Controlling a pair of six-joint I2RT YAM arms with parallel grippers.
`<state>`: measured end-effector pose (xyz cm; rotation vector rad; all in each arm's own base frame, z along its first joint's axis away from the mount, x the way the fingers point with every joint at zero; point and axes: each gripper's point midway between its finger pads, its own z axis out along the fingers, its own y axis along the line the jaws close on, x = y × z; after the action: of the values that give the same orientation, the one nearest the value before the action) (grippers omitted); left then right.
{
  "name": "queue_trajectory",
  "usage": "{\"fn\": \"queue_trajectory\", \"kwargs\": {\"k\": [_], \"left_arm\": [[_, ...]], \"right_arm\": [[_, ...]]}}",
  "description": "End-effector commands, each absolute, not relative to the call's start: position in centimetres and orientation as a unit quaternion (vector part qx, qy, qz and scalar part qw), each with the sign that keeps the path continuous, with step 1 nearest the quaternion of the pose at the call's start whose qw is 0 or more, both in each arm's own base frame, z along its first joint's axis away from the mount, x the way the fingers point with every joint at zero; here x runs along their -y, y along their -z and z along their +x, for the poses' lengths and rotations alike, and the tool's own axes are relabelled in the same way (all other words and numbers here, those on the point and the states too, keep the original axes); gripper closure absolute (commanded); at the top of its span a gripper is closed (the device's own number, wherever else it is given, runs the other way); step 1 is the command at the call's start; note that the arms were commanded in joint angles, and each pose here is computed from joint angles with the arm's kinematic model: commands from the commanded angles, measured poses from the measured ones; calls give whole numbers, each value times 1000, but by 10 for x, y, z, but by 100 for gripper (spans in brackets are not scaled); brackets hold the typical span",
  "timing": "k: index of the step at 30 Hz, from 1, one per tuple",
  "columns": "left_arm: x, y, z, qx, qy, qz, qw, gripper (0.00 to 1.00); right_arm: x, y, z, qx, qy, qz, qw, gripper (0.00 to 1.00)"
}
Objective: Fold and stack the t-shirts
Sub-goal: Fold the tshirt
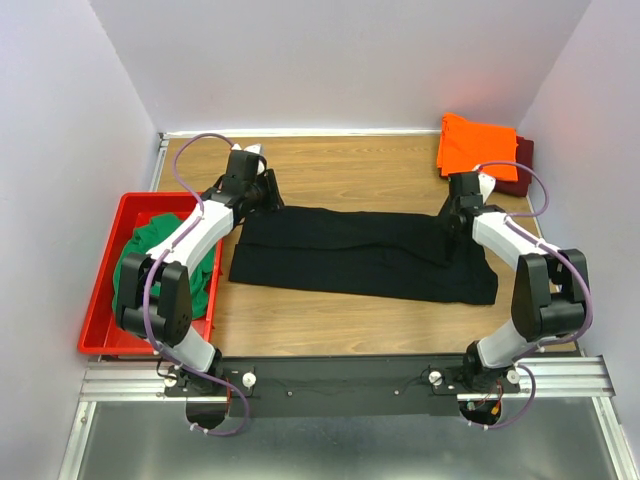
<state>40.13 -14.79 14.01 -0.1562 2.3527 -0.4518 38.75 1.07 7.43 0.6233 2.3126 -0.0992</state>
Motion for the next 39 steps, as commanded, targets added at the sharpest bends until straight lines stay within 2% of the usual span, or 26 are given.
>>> {"fn": "queue_trajectory", "kwargs": {"k": [1,7,17,22,24,33,39], "left_arm": [[156,-142,397,-914,189,-34,358,46],[158,-133,394,-918,188,-37,348,46],[158,-85,398,-930,181,-146,286,47],[155,-72,410,-932,166,-176,271,47],[154,-66,416,-931,160,-185,270,46],[139,-41,436,-929,106,-235,265,46],[129,-26,444,-930,77,-252,256,47]], "right_arm": [[7,-64,378,-892,90,261,358,47],[16,-81,386,-878,111,274,375,47],[23,-87,428,-879,148,249,380,50],[28,-79,430,-884,167,235,368,52],[30,-77,431,-885,163,239,364,57],[30,-60,428,-898,145,236,342,58],[32,-51,427,-902,136,243,331,72]]}}
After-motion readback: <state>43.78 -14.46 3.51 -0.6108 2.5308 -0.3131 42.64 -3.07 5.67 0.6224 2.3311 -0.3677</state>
